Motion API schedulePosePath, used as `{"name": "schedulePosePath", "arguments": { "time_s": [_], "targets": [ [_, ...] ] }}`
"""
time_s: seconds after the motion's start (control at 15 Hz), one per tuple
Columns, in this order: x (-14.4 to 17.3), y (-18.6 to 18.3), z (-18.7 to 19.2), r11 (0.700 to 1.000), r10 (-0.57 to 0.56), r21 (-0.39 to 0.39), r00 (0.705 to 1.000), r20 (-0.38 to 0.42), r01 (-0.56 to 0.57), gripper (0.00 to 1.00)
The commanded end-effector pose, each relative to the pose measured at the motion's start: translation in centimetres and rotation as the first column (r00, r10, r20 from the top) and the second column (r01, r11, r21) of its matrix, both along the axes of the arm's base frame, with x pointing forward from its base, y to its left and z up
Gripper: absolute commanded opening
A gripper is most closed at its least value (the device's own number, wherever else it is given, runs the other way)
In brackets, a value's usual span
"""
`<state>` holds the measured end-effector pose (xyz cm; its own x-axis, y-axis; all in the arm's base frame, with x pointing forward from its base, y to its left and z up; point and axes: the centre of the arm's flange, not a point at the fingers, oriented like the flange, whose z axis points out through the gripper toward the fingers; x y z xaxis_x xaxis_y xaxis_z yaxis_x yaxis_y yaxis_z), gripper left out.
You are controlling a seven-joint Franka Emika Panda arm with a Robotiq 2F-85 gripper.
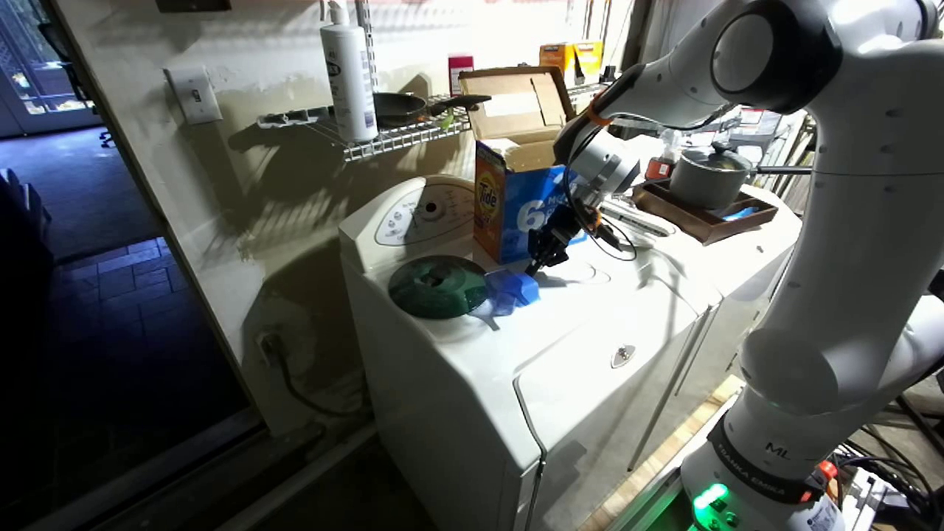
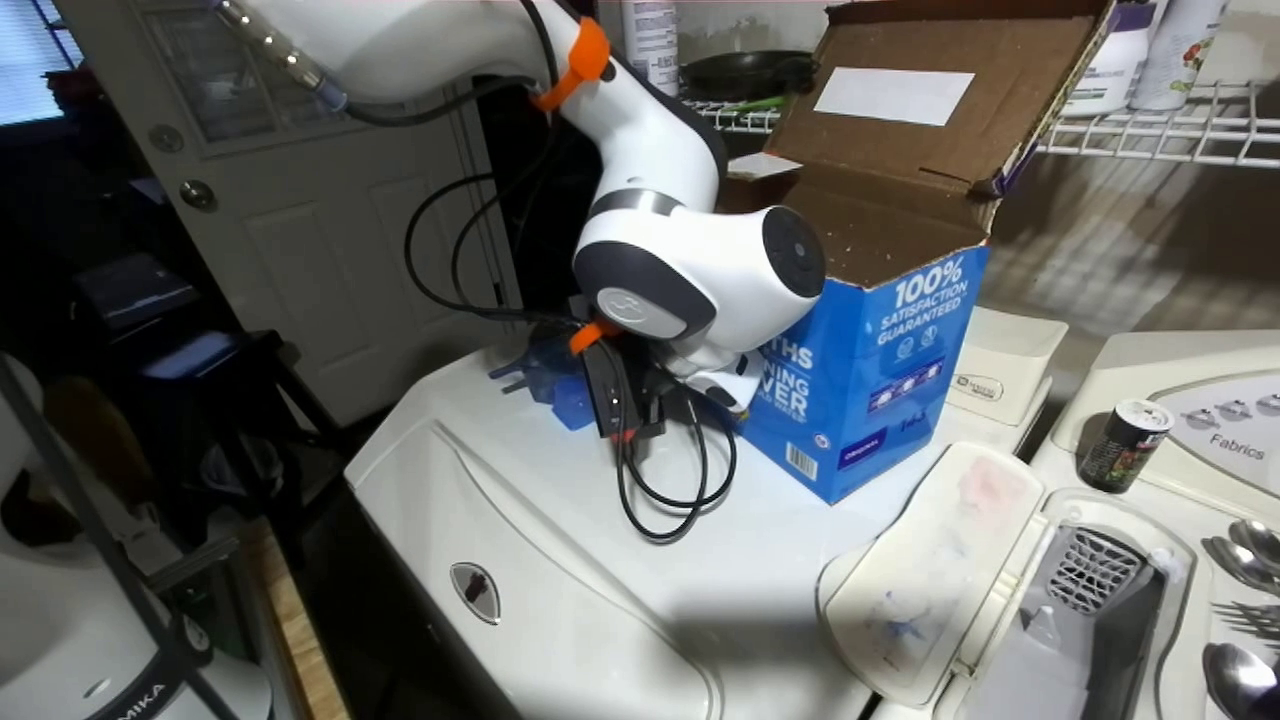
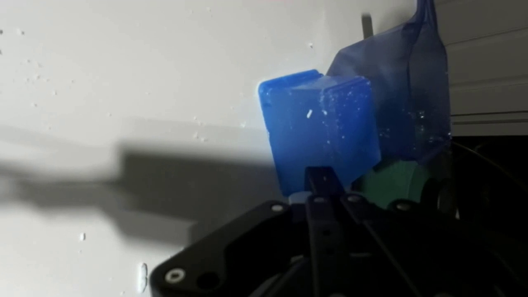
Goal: Turn the blue cup on the washing machine over
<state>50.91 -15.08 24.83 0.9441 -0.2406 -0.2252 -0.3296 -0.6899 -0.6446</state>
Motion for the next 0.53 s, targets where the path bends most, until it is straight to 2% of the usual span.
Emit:
{"name": "schedulePosePath", "arguments": {
  "time_s": [0.0, 0.07, 0.47],
  "targets": [
    [0.1, -0.1, 0.2, 0.999, 0.006, -0.04, 1.0, 0.001, -0.006, 0.1],
    [0.0, 0.2, 0.5, 0.999, 0.015, -0.047, 1.0, 0.008, -0.014, 0.28],
    [0.0, 1.9, 1.8, 0.989, 0.066, -0.131, 0.998, 0.008, -0.064, 0.67]
  ]
}}
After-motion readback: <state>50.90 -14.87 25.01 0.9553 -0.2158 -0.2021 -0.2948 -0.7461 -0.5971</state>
